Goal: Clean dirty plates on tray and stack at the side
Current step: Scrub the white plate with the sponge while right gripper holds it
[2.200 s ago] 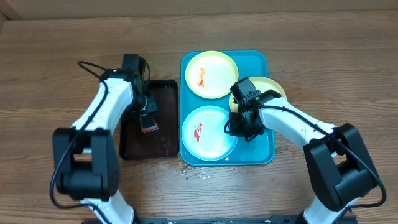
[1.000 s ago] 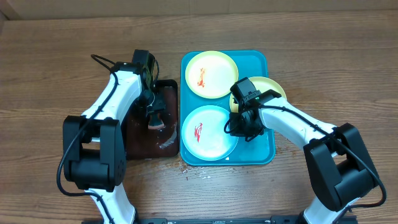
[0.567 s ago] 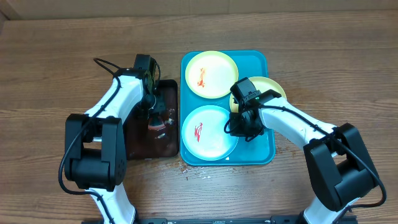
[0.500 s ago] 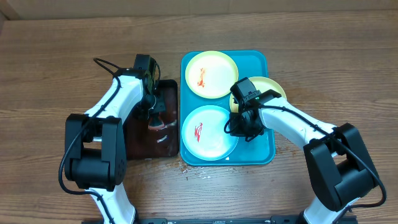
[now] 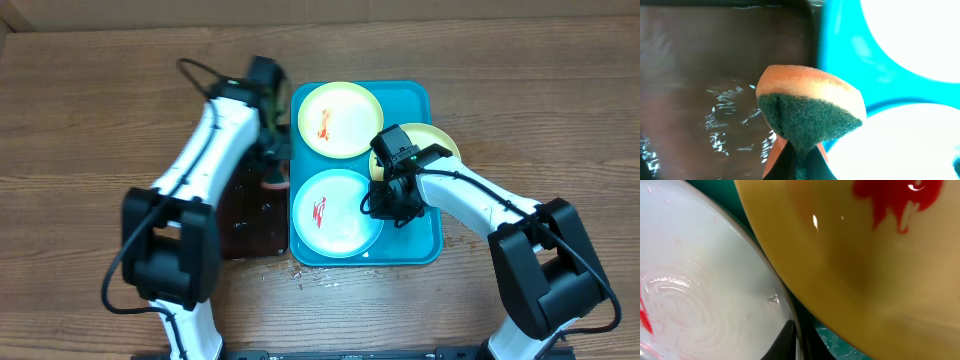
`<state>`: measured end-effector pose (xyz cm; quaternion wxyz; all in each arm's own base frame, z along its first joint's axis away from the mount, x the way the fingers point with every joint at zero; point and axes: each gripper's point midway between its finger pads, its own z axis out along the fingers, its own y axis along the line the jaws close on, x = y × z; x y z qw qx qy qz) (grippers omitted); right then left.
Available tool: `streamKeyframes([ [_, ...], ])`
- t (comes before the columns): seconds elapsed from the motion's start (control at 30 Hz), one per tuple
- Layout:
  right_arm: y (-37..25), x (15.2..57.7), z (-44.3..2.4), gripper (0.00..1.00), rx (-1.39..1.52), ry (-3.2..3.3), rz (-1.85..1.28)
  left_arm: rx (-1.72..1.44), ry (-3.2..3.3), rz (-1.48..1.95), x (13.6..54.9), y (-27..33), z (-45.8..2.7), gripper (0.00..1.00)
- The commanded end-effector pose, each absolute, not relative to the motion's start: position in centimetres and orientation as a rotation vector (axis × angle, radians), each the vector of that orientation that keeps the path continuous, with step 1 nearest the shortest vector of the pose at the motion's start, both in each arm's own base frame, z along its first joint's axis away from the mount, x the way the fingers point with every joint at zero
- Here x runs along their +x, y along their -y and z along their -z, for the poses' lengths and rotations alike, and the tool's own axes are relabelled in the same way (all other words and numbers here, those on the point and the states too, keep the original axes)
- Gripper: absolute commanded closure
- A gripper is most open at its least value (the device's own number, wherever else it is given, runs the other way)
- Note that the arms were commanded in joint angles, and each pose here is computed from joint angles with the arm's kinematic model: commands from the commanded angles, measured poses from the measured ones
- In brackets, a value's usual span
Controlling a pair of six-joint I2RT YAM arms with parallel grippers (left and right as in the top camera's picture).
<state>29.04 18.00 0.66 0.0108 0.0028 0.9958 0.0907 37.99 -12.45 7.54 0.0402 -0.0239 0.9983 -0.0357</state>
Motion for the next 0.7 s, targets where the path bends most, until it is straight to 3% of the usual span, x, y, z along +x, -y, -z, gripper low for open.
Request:
streamKeyframes([
  [0.0,-16.9,29.4,-0.3,0.94,0.044,-3.094,-0.189,-0.041,-3.066,0.184,36.8,16.9,-7.1,0.96],
  [0.3,-16.8,29.3,-0.3,0.94,0.044,-3.1,-0.184,-0.047,-3.143,0.399,34.2,24.5,-4.4,0.96],
  [0.67,-16.7,29.1,-0.3,0.94,0.045,-3.109,-0.177,-0.143,-3.253,-0.01,33.3,18.6,-0.6,0.96],
])
